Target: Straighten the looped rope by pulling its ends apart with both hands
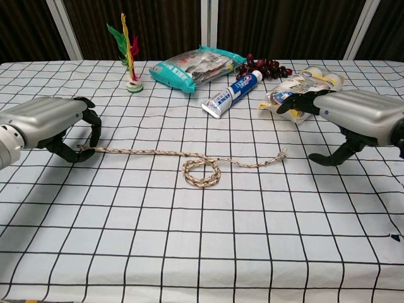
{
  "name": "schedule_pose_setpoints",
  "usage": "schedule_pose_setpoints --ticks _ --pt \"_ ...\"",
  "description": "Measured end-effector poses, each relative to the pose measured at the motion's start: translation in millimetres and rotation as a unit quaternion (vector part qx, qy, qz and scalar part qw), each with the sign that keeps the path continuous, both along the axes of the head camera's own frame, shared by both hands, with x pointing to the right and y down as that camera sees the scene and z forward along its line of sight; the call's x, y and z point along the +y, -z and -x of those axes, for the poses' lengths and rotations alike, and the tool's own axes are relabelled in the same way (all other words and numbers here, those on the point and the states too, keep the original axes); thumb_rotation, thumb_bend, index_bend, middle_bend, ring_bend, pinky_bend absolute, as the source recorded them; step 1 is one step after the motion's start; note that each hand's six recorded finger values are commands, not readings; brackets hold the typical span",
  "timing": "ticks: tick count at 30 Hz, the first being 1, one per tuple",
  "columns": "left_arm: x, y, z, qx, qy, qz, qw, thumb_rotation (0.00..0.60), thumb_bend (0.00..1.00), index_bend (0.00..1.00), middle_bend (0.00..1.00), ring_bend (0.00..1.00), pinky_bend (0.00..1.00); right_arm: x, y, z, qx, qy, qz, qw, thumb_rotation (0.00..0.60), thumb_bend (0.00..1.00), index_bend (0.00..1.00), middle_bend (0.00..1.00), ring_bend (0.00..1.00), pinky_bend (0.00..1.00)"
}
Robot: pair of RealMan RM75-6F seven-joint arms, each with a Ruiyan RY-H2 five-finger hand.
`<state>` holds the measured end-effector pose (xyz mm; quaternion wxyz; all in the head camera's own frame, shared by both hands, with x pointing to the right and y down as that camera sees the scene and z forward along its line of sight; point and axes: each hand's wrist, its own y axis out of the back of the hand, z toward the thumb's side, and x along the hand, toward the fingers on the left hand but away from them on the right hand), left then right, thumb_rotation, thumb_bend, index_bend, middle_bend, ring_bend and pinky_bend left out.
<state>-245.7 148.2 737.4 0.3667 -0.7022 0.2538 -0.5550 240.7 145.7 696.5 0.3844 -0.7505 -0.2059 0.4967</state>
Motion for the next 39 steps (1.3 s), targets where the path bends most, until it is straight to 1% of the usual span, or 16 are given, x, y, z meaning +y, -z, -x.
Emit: schedule_pose_setpoints --ticks 4,9,15,24,27,39 --pt "0 0 -1 0.001 -0.001 0.000 1.0000 0.600 0.42 0.63 0.33 0.08 0.18 2 -10 12 -0.009 0.002 0.017 0.9998 0.600 0.29 0.18 0.05 0.00 0.00" --pt "-1 -1 1 0.000 0.001 0.000 1.0000 0.600 0.42 0.63 0.33 0.08 0.18 3 -19 23 -0.018 0.001 0.024 0.9996 0.600 0.29 0.22 0.06 0.00 0.00" --pt "-2 1 4 0.001 0.005 -0.001 1.0000 0.600 0.42 0.64 0.33 0.08 0.18 5 -27 32 -0.019 0.007 0.026 0.9994 0.600 0.29 0.28 0.06 0.00 0.00" --pt "-3 1 6 0.001 0.006 -0.002 1.0000 0.600 0.42 0.64 0.33 0.08 0.18 5 -36 42 -0.023 0.008 0.026 0.9994 0.600 0.29 0.34 0.07 0.00 0.00" --pt "-3 1 7 0.002 0.008 -0.002 1.0000 0.600 0.42 0.64 0.33 0.08 0.18 5 -38 44 -0.023 0.005 0.024 0.9994 0.600 0.29 0.38 0.07 0.00 0.00" --pt "-4 2 9 0.000 0.008 -0.002 1.0000 0.600 0.42 0.64 0.33 0.08 0.18 3 -43 49 -0.025 0.002 0.019 0.9995 0.600 0.30 0.48 0.08 0.00 0.00"
